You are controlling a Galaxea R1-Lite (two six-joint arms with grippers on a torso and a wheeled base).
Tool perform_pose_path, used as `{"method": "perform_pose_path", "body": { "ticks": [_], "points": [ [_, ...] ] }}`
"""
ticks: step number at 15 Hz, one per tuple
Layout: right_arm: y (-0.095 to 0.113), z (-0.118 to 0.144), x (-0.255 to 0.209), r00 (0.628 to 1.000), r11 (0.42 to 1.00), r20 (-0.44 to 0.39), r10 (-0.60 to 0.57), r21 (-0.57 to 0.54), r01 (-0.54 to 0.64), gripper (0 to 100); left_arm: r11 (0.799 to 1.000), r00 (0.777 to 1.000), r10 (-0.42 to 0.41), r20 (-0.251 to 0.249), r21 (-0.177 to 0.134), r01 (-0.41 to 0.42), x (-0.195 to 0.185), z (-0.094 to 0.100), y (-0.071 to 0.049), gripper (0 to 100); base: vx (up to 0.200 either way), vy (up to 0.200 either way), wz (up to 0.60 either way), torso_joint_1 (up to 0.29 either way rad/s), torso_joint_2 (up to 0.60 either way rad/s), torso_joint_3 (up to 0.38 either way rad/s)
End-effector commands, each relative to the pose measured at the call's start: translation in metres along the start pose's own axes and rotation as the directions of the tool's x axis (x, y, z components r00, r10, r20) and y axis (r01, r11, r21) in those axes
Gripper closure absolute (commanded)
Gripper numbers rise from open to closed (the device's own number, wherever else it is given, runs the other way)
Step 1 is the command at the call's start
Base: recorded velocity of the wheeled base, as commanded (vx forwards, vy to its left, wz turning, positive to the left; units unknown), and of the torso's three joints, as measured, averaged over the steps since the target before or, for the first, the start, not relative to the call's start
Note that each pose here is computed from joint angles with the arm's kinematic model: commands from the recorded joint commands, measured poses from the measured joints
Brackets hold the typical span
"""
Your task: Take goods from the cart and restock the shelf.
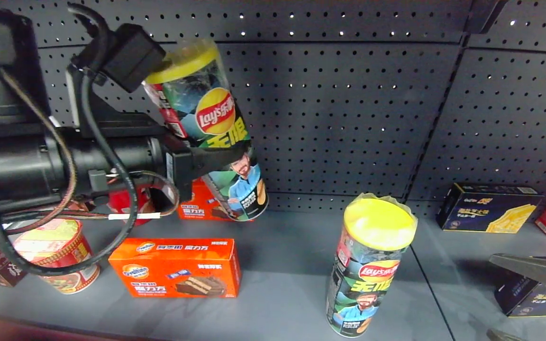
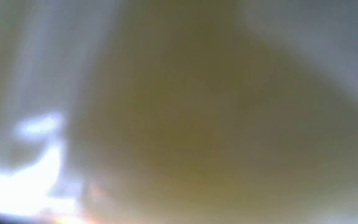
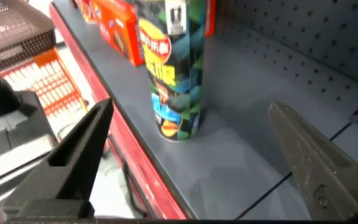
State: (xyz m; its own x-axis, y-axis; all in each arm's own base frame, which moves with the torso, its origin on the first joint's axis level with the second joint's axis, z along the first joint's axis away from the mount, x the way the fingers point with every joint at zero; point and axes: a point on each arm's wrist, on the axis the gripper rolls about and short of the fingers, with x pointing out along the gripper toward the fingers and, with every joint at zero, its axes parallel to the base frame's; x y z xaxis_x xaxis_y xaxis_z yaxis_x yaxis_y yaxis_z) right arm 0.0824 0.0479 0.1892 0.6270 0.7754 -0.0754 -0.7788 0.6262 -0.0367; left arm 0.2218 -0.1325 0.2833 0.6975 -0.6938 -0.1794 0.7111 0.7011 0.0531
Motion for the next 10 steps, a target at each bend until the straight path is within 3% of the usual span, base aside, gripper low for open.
{"method": "perform_pose_path", "body": {
  "ticks": [1,4,5,10],
  "points": [
    [0.001,-0.001,-0.002,1.000,1.000,0.005,-0.005,-0.003,0.005,0,0.999,0.998,-0.047,-0.050,-0.007,0.047,0.032,-0.008,-0.004,100,0.000,0.000,0.00,0.000,0.00,0.000],
    [0.001,-0.001,-0.003,1.000,1.000,0.011,-0.008,0.005,0.008,0,0.997,0.996,-0.073,-0.042,0.010,0.074,0.057,-0.011,-0.005,100,0.000,0.000,0.00,0.000,0.00,0.000],
    [0.002,0.000,-0.005,1.000,1.000,0.016,-0.012,0.017,0.011,0,0.991,0.991,-0.130,-0.029,0.012,0.131,0.070,-0.015,-0.007,100,0.000,0.000,0.00,0.000,0.00,0.000],
    [0.002,0.000,-0.006,1.000,1.000,0.020,-0.012,0.028,0.011,0,0.974,0.972,-0.224,-0.074,-0.008,0.224,0.102,-0.032,-0.005,100,0.000,0.000,0.00,0.000,0.00,0.000]
  ]
}}
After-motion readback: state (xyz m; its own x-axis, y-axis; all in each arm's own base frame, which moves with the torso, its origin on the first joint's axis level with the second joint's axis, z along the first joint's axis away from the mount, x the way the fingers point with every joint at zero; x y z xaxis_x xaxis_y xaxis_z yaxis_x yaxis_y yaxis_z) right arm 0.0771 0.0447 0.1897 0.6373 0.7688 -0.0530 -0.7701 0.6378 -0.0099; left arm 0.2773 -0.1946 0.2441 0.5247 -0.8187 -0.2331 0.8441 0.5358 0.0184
